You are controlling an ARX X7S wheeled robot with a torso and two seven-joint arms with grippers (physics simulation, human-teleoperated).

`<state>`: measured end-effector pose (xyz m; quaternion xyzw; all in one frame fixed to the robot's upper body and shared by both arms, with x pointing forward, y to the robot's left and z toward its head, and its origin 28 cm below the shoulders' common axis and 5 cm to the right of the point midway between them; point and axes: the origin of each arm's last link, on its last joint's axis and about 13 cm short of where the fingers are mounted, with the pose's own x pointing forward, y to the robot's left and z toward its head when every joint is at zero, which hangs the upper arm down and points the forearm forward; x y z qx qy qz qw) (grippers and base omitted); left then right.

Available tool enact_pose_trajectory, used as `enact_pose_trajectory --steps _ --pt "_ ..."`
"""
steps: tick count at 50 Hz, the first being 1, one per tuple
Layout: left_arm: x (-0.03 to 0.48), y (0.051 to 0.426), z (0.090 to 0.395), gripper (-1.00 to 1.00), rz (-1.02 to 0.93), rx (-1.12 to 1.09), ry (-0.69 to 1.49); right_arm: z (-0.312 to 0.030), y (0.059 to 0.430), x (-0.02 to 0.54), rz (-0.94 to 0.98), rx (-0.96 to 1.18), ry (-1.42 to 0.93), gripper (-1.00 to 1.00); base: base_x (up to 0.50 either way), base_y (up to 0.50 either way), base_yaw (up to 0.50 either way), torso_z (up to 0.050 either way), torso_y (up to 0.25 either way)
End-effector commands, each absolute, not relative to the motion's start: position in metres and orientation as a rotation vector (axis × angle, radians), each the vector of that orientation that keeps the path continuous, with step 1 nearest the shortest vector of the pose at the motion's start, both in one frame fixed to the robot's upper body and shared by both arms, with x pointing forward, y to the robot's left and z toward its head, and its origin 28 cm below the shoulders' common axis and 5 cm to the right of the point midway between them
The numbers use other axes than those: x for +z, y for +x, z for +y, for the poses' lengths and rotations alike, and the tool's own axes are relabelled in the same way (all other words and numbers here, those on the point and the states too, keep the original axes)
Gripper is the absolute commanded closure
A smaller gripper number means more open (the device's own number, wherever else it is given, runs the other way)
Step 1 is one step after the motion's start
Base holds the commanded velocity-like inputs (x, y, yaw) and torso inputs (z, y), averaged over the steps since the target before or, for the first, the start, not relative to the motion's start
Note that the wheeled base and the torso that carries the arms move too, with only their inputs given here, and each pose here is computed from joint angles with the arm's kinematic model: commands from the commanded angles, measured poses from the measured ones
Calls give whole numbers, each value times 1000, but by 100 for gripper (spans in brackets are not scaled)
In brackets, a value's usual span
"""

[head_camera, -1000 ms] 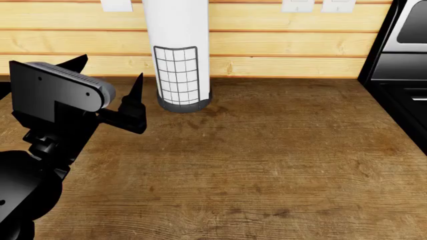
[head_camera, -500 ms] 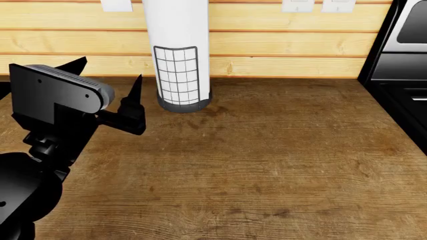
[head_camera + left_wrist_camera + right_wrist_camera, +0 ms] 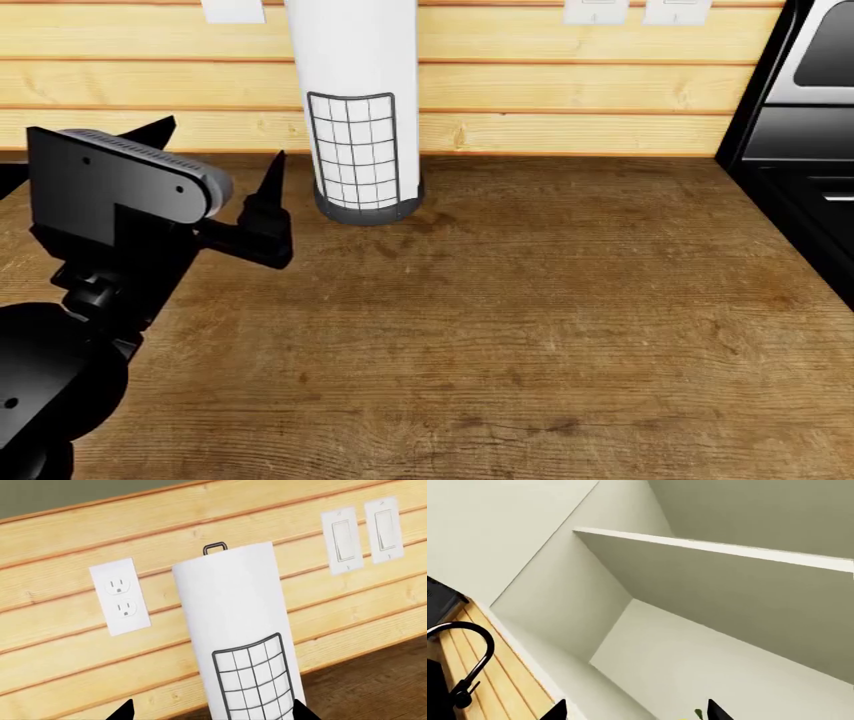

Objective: Pick the orange, celery from the counter and place them in the cabinet. Then close the cabinet.

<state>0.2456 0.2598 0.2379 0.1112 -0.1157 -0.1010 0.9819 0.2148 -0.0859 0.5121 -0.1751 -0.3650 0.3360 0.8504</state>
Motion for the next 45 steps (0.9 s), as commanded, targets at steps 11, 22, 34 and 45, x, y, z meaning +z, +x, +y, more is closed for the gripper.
enact_pose_trajectory --steps 11,22,34,45 --pt "239 244 260 -100 -232 -200 222 -108 205 460 -627 833 -461 -100 0 0 0 0 0" --pt "237 245 261 -100 -235 -194 218 -114 216 430 -508 854 -444 -100 0 0 0 0 -1" --pt "238 244 261 -100 -247 -190 215 -119 224 401 -426 864 -419 -100 0 0 0 0 0" --pt "242 241 261 -100 -267 -187 210 -128 229 372 -385 803 -383 -100 0 0 0 0 0"
